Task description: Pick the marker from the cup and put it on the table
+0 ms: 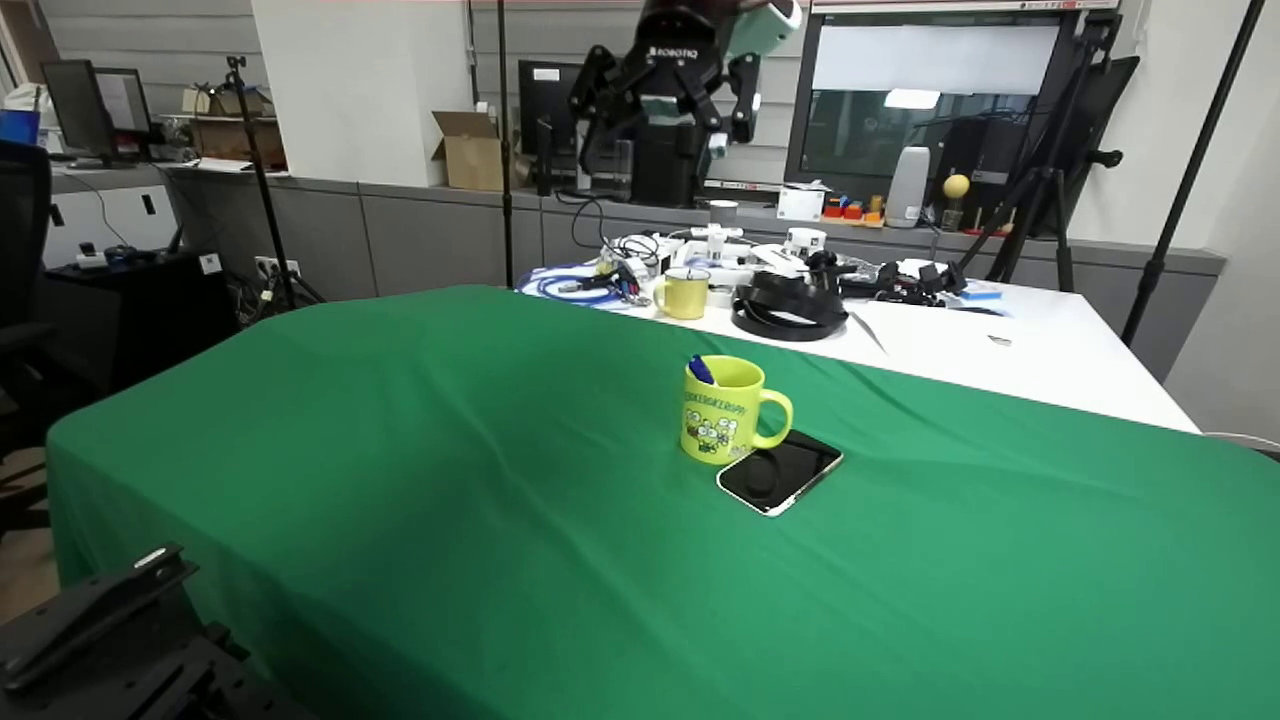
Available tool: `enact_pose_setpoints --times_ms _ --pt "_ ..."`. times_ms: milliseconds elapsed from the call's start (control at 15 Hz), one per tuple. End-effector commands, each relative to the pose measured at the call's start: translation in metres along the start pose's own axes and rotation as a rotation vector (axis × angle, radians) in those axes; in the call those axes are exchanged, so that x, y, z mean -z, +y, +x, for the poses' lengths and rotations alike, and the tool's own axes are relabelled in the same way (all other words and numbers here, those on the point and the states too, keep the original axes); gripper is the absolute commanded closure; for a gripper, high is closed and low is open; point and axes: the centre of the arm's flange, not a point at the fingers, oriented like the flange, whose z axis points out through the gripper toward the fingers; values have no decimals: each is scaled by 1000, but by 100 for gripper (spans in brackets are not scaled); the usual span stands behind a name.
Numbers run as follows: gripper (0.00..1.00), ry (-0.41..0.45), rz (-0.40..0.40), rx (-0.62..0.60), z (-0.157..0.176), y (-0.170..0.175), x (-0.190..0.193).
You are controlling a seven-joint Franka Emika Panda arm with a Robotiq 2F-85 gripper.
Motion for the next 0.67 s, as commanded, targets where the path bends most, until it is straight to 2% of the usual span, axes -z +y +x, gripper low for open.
enact_pose_setpoints --times_ms 0,200,600 --pt "0 -13 23 -1 9 10 -5" --pt "0 -32 46 0 20 18 -12" --pt "0 -30 43 6 19 14 -6"
